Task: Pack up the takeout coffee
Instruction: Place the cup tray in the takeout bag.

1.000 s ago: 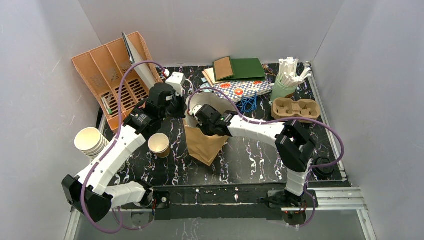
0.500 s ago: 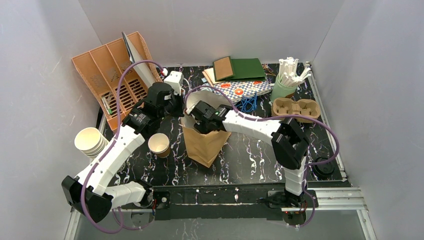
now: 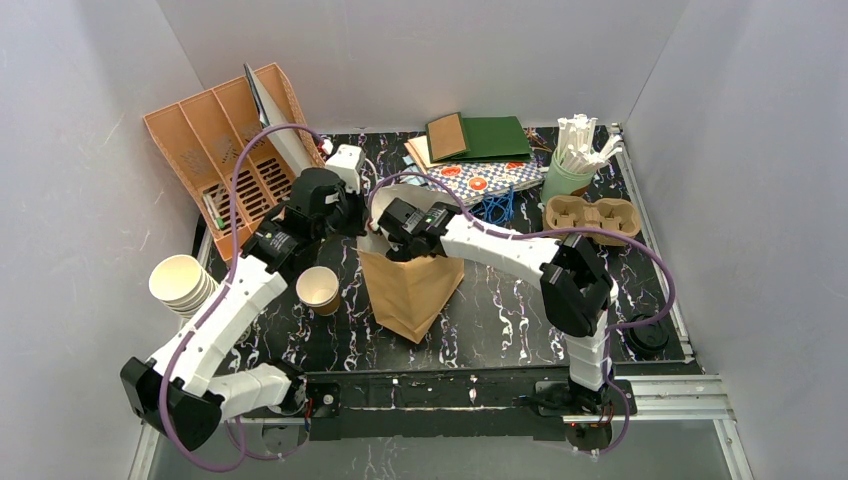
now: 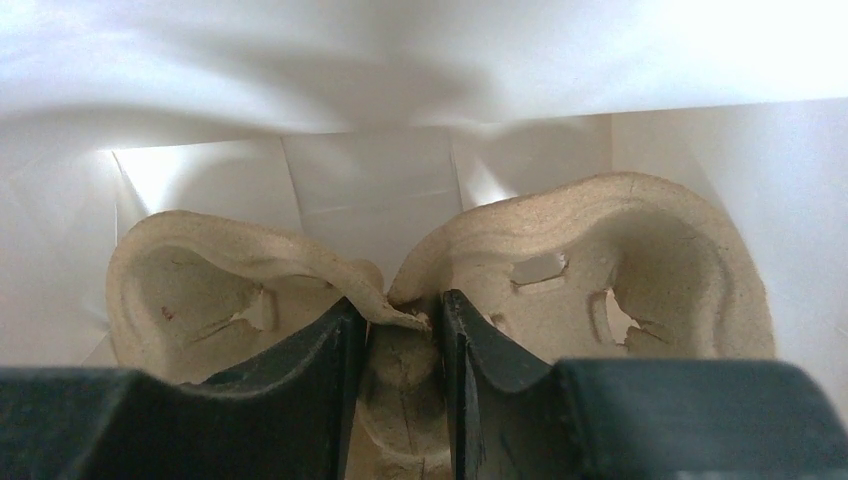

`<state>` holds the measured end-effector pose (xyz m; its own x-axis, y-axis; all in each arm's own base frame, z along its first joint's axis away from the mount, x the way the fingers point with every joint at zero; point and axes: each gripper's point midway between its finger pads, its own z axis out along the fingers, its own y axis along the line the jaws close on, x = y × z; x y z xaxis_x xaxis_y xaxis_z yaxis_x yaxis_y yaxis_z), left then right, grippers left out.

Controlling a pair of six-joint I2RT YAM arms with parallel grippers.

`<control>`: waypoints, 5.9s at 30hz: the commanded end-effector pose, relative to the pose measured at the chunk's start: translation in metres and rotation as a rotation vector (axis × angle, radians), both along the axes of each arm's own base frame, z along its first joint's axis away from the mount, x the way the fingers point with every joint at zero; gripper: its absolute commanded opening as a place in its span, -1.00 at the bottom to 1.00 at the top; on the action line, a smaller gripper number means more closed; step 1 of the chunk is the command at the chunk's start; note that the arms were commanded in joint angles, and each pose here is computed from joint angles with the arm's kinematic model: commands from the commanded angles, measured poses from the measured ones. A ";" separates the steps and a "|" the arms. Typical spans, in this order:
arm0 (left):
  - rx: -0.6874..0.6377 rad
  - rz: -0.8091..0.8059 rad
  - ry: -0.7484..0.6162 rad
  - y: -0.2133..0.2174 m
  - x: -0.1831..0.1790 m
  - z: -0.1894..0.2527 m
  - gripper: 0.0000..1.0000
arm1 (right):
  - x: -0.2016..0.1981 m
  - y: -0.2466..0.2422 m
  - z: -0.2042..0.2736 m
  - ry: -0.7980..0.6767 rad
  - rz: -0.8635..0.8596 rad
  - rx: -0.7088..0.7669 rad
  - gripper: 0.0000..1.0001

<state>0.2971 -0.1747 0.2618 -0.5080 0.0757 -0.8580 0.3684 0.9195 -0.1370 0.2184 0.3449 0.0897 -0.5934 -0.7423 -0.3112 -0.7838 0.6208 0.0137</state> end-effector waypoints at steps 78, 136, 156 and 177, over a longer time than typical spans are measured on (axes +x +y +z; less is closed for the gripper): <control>-0.027 -0.934 -0.109 -0.116 -0.160 0.000 -1.00 | 0.005 -0.009 -0.010 -0.016 -0.143 -0.032 -0.19; 0.085 0.251 0.080 0.015 0.004 0.014 0.09 | 0.003 -0.031 -0.038 -0.075 -0.100 -0.058 -0.24; -0.027 0.171 0.101 -0.008 0.011 0.010 0.47 | 0.003 -0.032 -0.042 -0.075 -0.093 -0.075 -0.25; -0.186 0.291 -0.112 0.032 -0.013 0.079 0.58 | 0.003 -0.032 -0.041 -0.072 -0.088 -0.076 -0.26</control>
